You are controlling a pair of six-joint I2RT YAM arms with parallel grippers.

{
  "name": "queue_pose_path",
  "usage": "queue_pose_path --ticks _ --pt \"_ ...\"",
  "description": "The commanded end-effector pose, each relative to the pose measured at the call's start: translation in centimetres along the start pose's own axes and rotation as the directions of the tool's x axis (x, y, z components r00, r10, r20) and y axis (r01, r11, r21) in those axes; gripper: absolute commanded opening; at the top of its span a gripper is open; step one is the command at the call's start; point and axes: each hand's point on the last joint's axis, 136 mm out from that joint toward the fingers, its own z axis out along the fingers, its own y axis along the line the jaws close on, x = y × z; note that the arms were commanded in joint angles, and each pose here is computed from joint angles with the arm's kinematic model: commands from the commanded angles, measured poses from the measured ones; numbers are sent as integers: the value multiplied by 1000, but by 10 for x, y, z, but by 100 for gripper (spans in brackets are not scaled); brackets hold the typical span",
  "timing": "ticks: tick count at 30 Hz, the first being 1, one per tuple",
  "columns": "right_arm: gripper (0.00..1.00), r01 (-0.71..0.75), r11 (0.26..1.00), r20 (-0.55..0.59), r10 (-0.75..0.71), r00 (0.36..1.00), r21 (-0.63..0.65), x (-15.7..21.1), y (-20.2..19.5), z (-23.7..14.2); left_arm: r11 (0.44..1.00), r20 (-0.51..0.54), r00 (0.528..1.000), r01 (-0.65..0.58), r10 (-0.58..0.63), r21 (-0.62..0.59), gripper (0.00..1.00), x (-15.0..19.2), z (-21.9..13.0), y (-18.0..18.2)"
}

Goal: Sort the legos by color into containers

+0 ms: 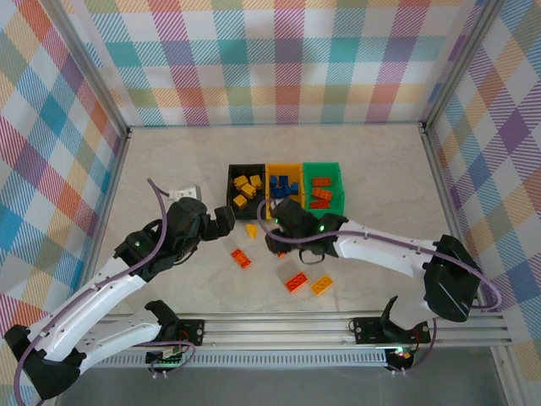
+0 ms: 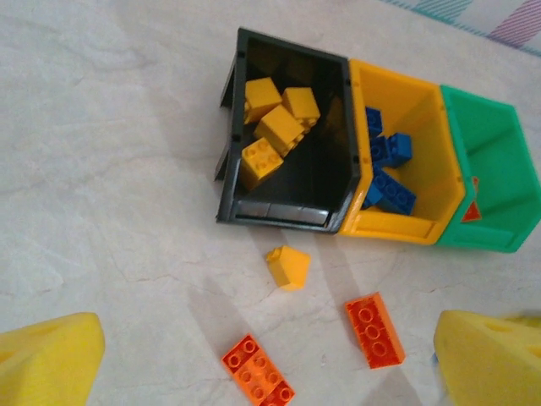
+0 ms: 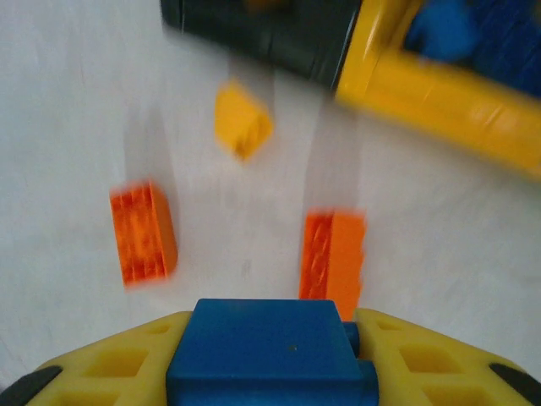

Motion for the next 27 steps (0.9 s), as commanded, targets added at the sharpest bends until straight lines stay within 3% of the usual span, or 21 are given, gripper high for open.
queue_pose_path --ticks 1,7,13,15,19,22,27 --pt "39 -58 997 77 54 996 48 -46 -26 3 1000 -4 1000 24 -24 -15 100 7 4 7" --pt "40 -136 984 80 127 989 119 -95 -60 42 999 -49 998 24 -25 -26 100 24 11 13" --pt "46 -208 958 48 202 978 197 -110 -92 74 998 -78 995 65 -64 2 100 43 16 18" --pt "52 -213 958 36 210 977 193 -112 -92 78 997 -92 993 73 -71 15 100 49 18 18" --pt "75 -212 964 42 208 977 160 -118 -83 67 999 -115 993 38 -40 -25 100 56 19 26" --pt "80 -200 971 49 195 980 132 -109 -71 46 999 -112 993 29 -31 -20 100 55 19 26" --pt "83 -166 982 -50 170 984 87 -40 -44 34 999 -106 994 18 -23 -49 100 56 21 32"
